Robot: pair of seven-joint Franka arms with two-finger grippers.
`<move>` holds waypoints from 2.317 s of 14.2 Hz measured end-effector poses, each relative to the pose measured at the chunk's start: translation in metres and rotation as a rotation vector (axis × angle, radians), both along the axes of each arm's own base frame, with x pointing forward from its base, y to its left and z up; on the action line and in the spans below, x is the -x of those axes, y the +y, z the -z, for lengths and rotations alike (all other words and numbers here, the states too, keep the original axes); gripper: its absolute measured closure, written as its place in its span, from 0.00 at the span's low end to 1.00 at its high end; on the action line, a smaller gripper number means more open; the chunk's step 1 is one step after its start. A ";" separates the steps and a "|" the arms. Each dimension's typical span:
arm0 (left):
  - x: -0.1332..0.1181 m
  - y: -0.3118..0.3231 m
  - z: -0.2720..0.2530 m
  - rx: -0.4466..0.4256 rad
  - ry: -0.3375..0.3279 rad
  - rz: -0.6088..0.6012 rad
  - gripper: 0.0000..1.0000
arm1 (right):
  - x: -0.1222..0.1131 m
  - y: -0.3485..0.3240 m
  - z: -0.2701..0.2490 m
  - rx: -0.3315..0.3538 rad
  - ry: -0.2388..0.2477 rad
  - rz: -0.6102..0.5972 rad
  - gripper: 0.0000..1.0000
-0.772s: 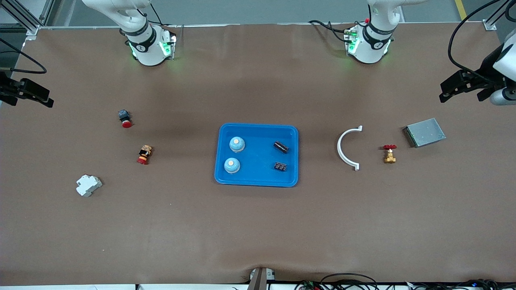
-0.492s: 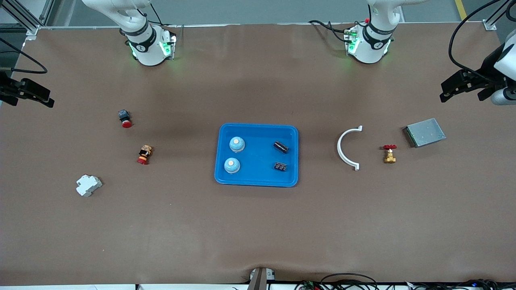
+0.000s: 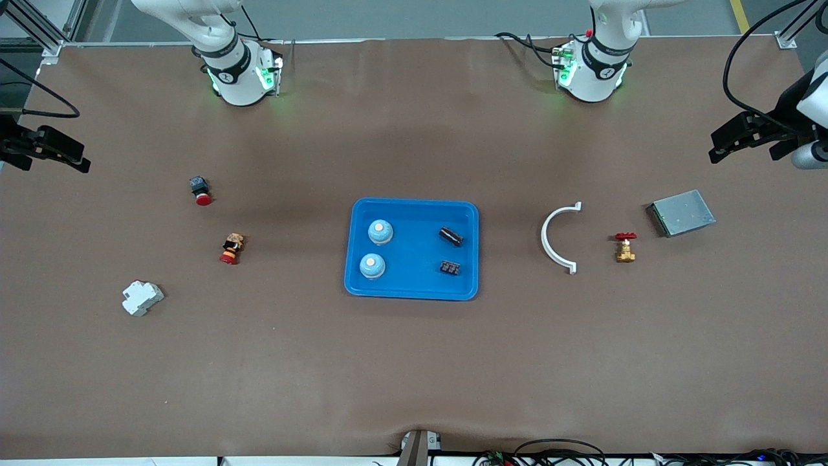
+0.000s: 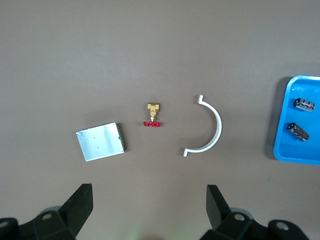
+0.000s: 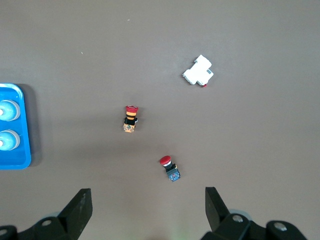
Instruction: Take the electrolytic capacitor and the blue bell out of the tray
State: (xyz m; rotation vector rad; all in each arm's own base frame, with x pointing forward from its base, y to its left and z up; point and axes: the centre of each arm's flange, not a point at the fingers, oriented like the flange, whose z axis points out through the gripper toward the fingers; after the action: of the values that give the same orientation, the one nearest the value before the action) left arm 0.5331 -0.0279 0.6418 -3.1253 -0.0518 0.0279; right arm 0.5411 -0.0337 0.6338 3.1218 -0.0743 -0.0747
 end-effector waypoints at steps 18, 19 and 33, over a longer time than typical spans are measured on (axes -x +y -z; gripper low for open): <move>-0.037 -0.075 0.100 -0.007 0.183 0.002 0.00 | -0.013 0.181 0.043 -0.089 0.045 0.107 0.00; -0.039 -0.086 0.110 -0.013 0.198 -0.019 0.00 | -0.016 0.187 0.051 -0.098 0.060 0.104 0.00; -0.052 -0.238 0.236 -0.036 0.215 -0.426 0.00 | -0.052 0.329 0.202 -0.113 0.064 0.189 0.00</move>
State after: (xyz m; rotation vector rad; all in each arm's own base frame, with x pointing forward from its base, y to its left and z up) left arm 0.5853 -0.2656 0.4057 -2.9892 -0.7006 0.3599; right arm 0.5929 0.2954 0.4321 3.2123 -0.3775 -0.1872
